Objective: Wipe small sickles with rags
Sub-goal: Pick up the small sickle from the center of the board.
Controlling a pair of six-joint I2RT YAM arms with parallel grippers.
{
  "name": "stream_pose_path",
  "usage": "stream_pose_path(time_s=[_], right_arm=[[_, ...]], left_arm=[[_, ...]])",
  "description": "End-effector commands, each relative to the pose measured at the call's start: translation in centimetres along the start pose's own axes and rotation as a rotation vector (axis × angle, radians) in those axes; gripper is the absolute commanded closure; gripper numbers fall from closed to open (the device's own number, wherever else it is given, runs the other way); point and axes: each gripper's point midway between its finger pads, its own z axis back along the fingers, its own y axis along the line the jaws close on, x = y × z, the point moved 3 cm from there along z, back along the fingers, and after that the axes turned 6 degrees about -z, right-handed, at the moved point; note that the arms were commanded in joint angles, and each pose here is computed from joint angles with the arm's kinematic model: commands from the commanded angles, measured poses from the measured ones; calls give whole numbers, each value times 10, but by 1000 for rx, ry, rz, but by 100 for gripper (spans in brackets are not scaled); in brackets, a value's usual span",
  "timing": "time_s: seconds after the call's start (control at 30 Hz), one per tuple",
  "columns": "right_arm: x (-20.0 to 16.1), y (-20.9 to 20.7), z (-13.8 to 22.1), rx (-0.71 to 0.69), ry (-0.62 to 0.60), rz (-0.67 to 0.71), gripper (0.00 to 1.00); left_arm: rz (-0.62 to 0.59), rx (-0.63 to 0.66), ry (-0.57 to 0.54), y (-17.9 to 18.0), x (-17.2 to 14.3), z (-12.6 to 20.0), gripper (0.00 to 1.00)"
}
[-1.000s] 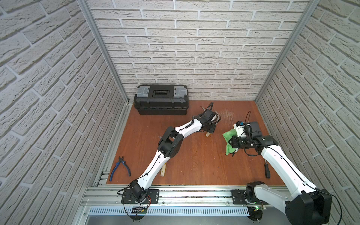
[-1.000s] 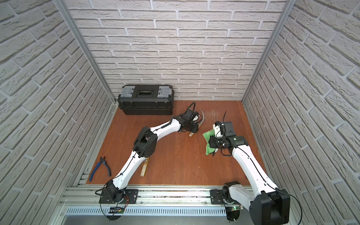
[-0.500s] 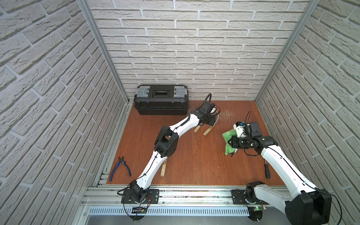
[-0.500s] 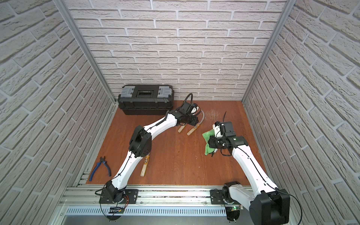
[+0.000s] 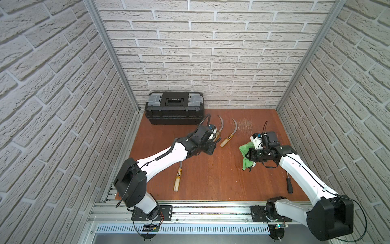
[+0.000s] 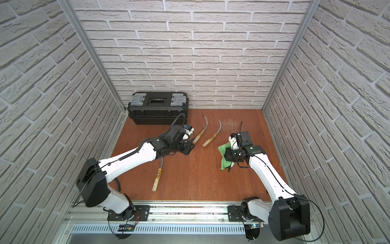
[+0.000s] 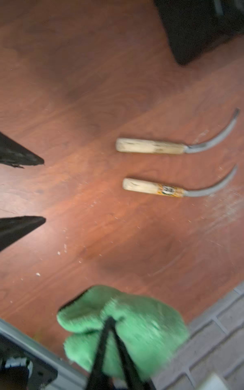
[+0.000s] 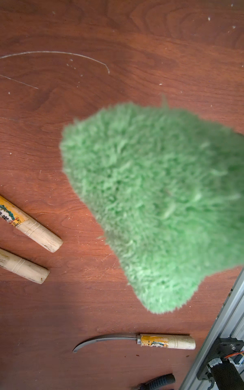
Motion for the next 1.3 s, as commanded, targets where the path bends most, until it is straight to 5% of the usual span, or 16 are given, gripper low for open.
stream_pose_path(time_s=[0.0, 0.37, 0.63, 1.07, 1.17, 1.27], right_arm=[[0, 5, -3, 28, -6, 20, 97], [-4, 16, -9, 51, 8, 25, 97], [-7, 22, -19, 47, 38, 43, 97], [0, 36, -20, 46, 43, 71, 97], [1, 39, -23, 44, 51, 78, 97], [4, 43, -24, 44, 49, 87, 97]], left_arm=[[37, 106, 31, 5, -41, 22, 60], [150, 331, 151, 27, -153, 56, 59], [278, 425, 132, 56, -197, 67, 56], [385, 395, 203, 63, -248, 47, 56], [399, 393, 215, 63, -253, 45, 63], [408, 393, 217, 64, -256, 46, 81]])
